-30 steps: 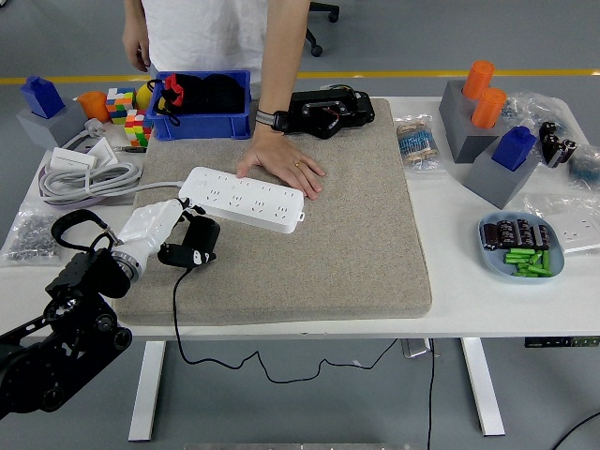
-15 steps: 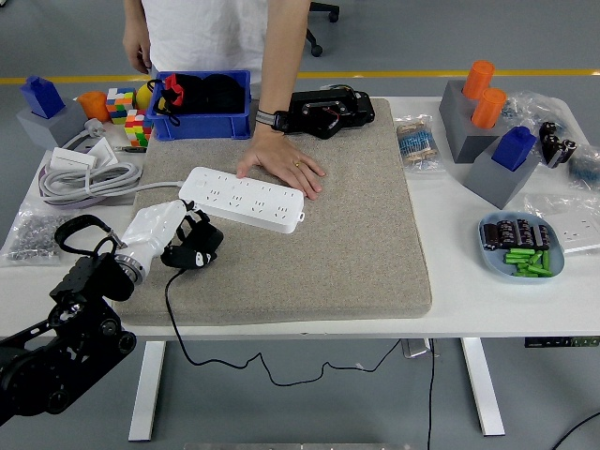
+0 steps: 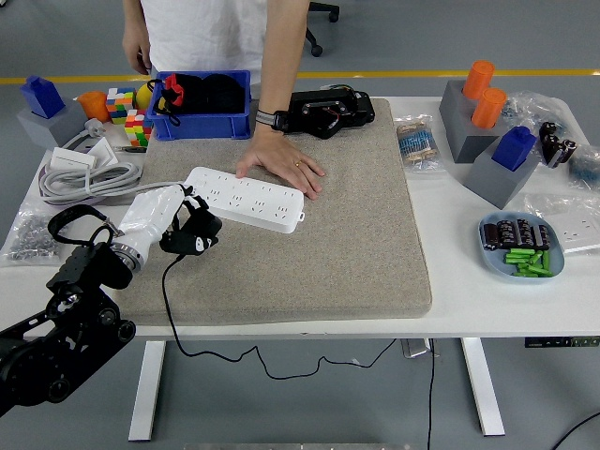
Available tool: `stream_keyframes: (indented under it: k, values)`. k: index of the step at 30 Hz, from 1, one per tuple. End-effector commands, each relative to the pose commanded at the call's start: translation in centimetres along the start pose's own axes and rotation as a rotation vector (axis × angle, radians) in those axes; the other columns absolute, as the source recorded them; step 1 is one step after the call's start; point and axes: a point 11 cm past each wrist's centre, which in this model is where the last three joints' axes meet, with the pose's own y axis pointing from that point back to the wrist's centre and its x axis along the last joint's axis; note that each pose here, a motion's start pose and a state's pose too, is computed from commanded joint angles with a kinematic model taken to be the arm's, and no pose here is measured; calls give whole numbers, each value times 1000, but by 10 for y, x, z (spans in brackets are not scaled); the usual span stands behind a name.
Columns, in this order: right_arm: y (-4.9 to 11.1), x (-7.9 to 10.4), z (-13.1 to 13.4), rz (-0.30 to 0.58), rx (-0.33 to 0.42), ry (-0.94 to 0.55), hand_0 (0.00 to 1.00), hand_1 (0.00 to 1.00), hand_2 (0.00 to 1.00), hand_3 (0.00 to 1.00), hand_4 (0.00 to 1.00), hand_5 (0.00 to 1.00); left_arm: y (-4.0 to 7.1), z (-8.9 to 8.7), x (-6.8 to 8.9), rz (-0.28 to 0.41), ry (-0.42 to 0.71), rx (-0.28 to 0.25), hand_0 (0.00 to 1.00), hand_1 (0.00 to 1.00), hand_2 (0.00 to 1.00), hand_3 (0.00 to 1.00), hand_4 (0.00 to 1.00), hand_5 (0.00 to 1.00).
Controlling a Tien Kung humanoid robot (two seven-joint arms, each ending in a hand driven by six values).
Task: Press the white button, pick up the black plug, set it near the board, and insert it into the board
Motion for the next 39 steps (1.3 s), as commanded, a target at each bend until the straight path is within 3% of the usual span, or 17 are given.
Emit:
stream_keyframes:
  k: [7, 9, 17, 39]
  values:
    - [0, 0, 0, 0, 0, 1, 710, 627, 647, 611, 665, 375, -14, 2, 15, 38, 31, 20, 117, 127, 209, 355, 395, 2]
    - [0, 0, 0, 0, 1, 0, 710, 627, 647, 611, 665, 375, -23, 3, 20, 51, 43, 40, 117, 127, 209, 355, 395, 2]
    - [0, 0, -1, 0, 2, -2, 710, 628, 646, 609, 662, 370, -38, -2, 12, 30, 41, 124, 120, 130, 210, 365, 419, 2]
    - [0, -1, -2, -1, 3, -1, 709, 627, 645, 608, 660, 363, -50, 3, 5, 32, 34, 145, 117, 133, 210, 365, 424, 2]
